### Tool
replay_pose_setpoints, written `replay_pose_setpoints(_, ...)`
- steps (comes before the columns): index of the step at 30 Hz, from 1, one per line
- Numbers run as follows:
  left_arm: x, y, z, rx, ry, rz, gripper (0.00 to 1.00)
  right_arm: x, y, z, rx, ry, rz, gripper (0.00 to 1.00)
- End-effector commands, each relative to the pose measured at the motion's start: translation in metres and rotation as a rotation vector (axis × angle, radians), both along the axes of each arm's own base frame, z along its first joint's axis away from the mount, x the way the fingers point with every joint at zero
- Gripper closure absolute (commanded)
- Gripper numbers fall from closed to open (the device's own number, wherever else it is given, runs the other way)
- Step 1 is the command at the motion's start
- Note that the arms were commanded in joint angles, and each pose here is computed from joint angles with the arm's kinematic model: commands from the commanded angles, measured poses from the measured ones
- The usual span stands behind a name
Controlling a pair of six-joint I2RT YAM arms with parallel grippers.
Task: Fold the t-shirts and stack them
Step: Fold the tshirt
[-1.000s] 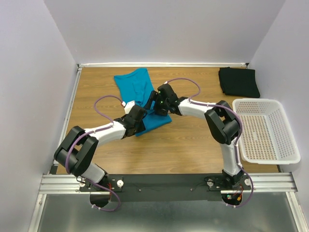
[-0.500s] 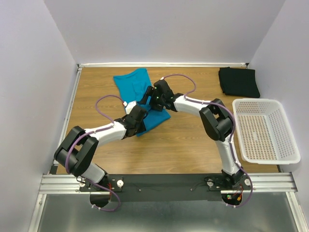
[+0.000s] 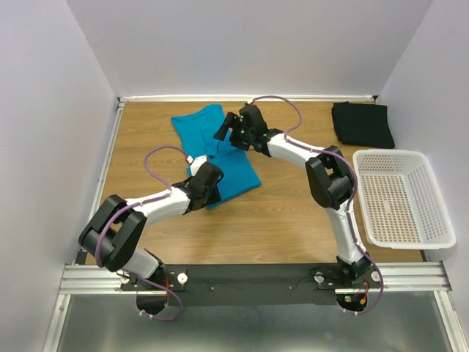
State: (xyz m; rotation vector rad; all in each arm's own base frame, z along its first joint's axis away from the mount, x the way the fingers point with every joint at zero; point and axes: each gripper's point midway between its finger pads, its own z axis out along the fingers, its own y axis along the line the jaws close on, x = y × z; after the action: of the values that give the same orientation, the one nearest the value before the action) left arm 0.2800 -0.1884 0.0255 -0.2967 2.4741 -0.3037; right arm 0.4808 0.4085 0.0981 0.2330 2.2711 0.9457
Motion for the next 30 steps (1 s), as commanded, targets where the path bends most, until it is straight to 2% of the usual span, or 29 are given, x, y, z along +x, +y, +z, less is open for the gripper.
replay_pose_setpoints(1,-0.022,0.008,-0.007,0.025,0.061,-0.021,0.58,-0.021,-0.017,0.0,-0.069,-0.018,0.097,0.09)
replay_pose_setpoints(4,-0.018,0.005,0.008,-0.008,0.024,-0.016,0.57,-0.052,-0.036,0.002,-0.114,-0.006,0.136,0.17)
replay_pose_setpoints(5,-0.017,0.004,0.011,-0.012,0.016,-0.018,0.57,-0.061,-0.043,0.011,-0.114,-0.014,0.139,0.23)
replay_pose_setpoints(7,-0.017,0.004,0.014,-0.012,0.009,-0.021,0.57,-0.086,-0.062,-0.012,-0.16,0.043,0.148,0.29)
replay_pose_setpoints(8,-0.017,0.005,0.014,-0.006,0.012,-0.026,0.57,-0.093,-0.066,-0.004,-0.154,0.038,0.15,0.33)
replay_pose_setpoints(13,-0.023,0.006,0.012,-0.013,0.024,-0.031,0.57,-0.138,-0.091,-0.04,-0.19,0.152,0.172,0.44)
replay_pose_setpoints(16,-0.028,0.01,0.005,-0.012,0.039,-0.021,0.57,-0.154,-0.102,-0.059,-0.218,0.198,0.181,0.53)
replay_pose_setpoints(17,-0.028,0.009,0.005,-0.015,0.041,-0.019,0.57,-0.157,-0.105,-0.065,-0.228,0.208,0.182,0.53)
replay_pose_setpoints(18,-0.03,0.009,0.002,-0.016,0.049,-0.018,0.57,-0.159,-0.108,-0.069,-0.237,0.216,0.176,0.6)
replay_pose_setpoints(21,-0.038,0.011,-0.007,-0.016,0.086,-0.017,0.57,-0.169,-0.122,-0.084,-0.281,0.242,0.157,0.69)
replay_pose_setpoints(26,-0.05,0.01,-0.009,-0.059,0.116,-0.003,0.6,-0.202,-0.15,-0.104,-0.333,0.316,0.125,0.71)
replay_pose_setpoints(30,-0.065,0.01,-0.009,-0.059,0.192,-0.012,0.61,-0.236,-0.177,-0.109,-0.349,0.381,0.076,0.72)
